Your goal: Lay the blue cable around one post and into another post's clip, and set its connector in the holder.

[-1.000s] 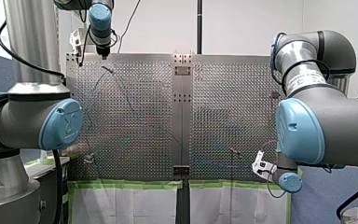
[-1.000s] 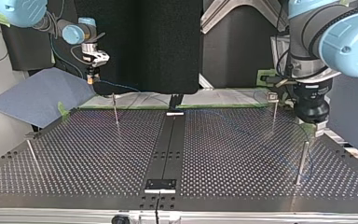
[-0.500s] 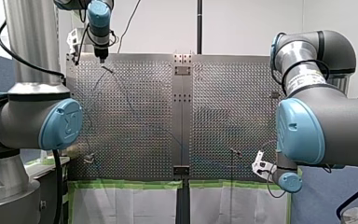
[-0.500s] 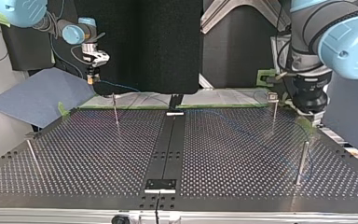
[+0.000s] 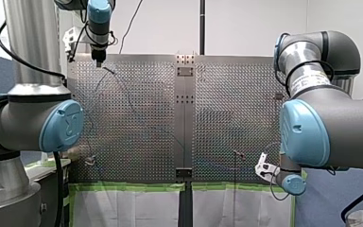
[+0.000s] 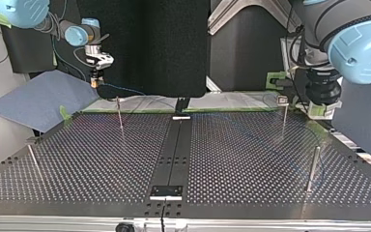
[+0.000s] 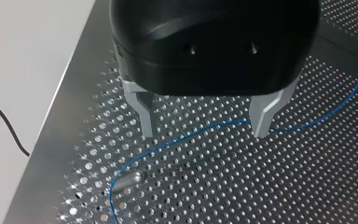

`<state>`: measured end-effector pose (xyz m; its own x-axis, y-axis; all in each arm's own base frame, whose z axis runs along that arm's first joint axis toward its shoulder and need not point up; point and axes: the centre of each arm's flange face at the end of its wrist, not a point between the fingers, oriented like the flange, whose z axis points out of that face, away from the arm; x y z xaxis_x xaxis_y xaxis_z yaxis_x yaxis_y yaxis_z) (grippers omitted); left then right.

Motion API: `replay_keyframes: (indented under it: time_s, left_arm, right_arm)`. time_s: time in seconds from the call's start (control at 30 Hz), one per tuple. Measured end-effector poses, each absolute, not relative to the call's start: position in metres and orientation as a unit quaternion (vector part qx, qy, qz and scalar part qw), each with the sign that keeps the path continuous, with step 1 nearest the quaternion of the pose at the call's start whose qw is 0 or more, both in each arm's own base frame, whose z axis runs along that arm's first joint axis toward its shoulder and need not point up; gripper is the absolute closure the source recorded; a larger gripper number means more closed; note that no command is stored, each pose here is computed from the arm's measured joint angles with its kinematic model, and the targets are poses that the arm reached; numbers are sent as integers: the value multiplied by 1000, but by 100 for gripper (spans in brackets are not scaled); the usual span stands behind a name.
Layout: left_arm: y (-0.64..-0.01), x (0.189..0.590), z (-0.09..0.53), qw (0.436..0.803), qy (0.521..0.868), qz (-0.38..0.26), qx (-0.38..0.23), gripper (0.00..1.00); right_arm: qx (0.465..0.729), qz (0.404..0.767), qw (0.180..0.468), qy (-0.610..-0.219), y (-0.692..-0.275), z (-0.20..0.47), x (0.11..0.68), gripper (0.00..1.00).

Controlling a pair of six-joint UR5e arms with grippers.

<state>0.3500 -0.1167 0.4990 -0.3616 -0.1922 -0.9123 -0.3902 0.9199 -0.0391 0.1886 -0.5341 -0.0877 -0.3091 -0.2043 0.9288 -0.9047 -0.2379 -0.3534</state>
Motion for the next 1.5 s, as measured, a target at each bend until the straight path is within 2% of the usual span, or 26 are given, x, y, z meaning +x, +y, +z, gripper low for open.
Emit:
replay_keyframes:
  time_s: [1.5]
  left_arm:
    - [-120, 345, 499, 531, 824, 95, -175, 0]
  right_arm:
    - [512, 600, 290, -542, -534, -87, 192, 100]
